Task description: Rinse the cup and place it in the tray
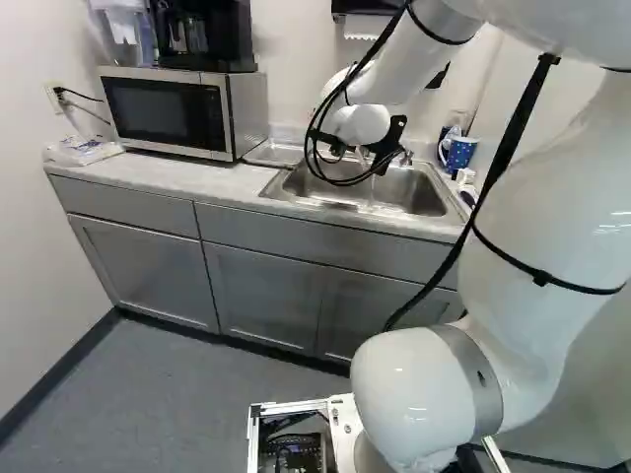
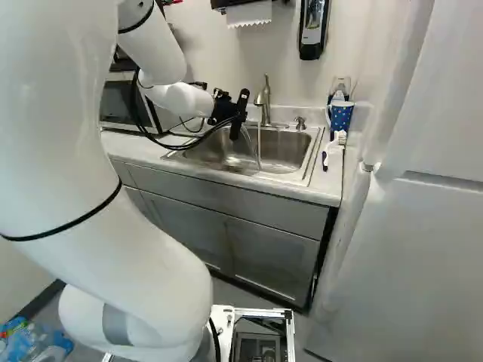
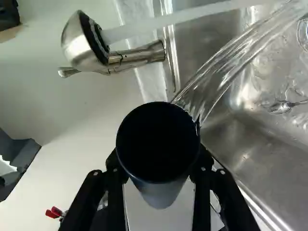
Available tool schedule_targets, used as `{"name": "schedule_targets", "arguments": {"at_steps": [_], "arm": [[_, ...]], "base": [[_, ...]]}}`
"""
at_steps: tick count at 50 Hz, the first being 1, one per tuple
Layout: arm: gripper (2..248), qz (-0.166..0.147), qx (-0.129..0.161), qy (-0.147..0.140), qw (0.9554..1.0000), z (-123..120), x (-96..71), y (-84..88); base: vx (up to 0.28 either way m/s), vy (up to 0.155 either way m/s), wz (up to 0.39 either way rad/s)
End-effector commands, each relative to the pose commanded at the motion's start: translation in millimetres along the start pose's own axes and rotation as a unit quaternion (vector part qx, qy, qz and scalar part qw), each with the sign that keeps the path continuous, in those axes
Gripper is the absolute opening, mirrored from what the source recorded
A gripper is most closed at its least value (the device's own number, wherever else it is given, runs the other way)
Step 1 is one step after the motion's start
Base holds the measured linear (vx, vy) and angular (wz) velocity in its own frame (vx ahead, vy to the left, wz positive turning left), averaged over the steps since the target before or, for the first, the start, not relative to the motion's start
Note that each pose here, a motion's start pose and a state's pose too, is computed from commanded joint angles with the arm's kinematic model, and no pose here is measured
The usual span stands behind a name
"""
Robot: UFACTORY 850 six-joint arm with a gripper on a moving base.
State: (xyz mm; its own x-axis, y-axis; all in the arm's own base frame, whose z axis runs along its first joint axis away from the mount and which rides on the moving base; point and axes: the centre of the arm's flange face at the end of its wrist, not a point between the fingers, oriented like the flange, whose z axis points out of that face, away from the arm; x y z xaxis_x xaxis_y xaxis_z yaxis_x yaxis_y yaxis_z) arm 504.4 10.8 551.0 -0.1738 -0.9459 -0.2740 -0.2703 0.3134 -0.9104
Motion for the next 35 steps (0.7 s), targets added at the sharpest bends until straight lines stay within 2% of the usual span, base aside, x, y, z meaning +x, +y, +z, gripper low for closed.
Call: {"name": "schedule_targets", "arguments": {"at_steps": [35], "arm": [[126,0.000,0.000,0.000,1.0000,0.0,0.0,0.0]], "base": [[0.000,0.000,0.000]]}}
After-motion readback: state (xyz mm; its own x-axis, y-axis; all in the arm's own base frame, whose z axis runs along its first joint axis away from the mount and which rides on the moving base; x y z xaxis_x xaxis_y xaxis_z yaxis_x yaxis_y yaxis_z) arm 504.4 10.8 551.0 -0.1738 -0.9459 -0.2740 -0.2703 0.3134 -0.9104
